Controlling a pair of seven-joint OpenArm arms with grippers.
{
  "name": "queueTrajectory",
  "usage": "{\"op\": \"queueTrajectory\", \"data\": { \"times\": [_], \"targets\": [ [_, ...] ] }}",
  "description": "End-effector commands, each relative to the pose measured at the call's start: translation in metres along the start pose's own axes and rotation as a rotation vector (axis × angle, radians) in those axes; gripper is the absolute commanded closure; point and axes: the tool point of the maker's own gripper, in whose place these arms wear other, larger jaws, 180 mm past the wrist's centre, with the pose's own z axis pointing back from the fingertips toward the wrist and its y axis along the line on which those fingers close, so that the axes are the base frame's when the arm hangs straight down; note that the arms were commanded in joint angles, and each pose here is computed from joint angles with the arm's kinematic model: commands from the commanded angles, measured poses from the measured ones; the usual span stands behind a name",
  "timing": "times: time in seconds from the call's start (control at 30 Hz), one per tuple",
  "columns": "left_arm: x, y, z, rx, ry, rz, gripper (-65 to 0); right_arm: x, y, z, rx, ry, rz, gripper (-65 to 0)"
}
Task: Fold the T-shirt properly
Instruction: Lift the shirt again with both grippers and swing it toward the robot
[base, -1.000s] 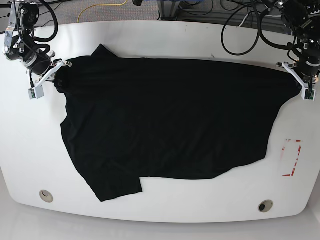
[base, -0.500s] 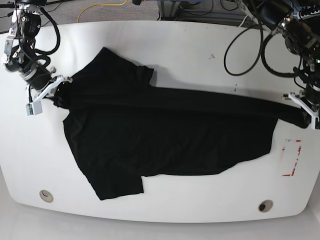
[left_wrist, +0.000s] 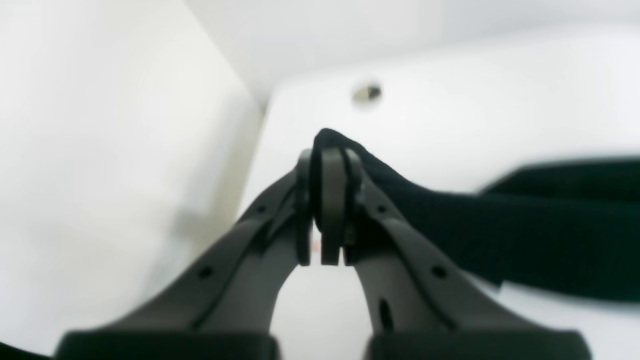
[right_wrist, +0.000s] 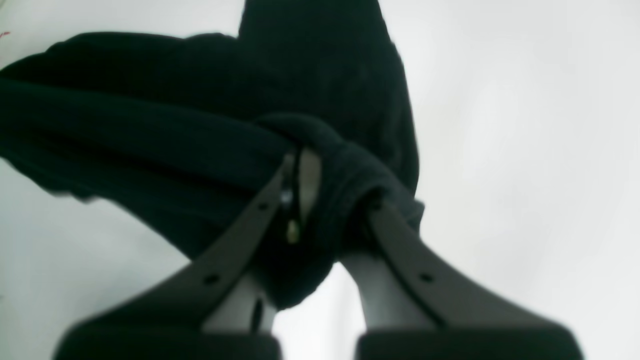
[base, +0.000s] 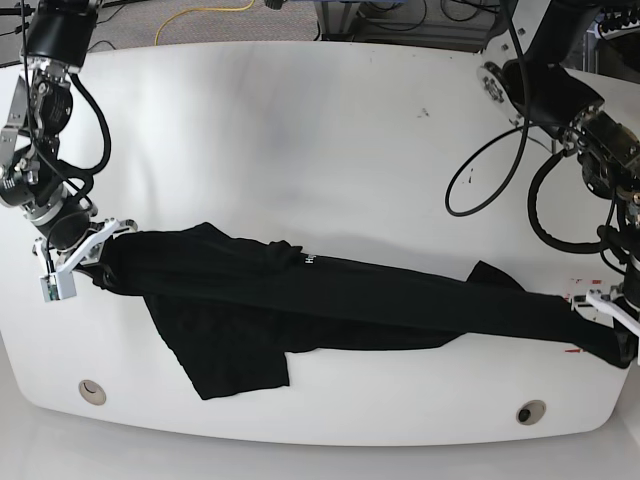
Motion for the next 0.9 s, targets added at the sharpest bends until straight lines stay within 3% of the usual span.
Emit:
{"op": "queueTrajectory", "data": {
  "times": [0.0, 0.27, 0.57, 0.87],
  "targets": [
    [0.04, 0.007, 0.002, 0.018, -0.112, 0.005, 0.0, 0.039, -0.007, 0.003, -0.034, -0.086, 0.074, 0.0],
    [0.103, 0.012, -0.004, 0.02, -0.24, 0.061, 0.0, 0.104, -0.005, -0.007, -0.097, -0.181, 0.219, 0.0],
    [0.166, 0.025, -0.015, 0.008, -0.335, 0.159, 0.0, 0.16, -0.009, -0.021, -0.115, -0.243, 0.25, 0.0],
    [0.228, 0.045, -0.019, -0.02, -0.422, 0.252, 0.0, 0.223, -0.011, -0.014, -0.14, -0.306, 0.331, 0.0]
  ]
}}
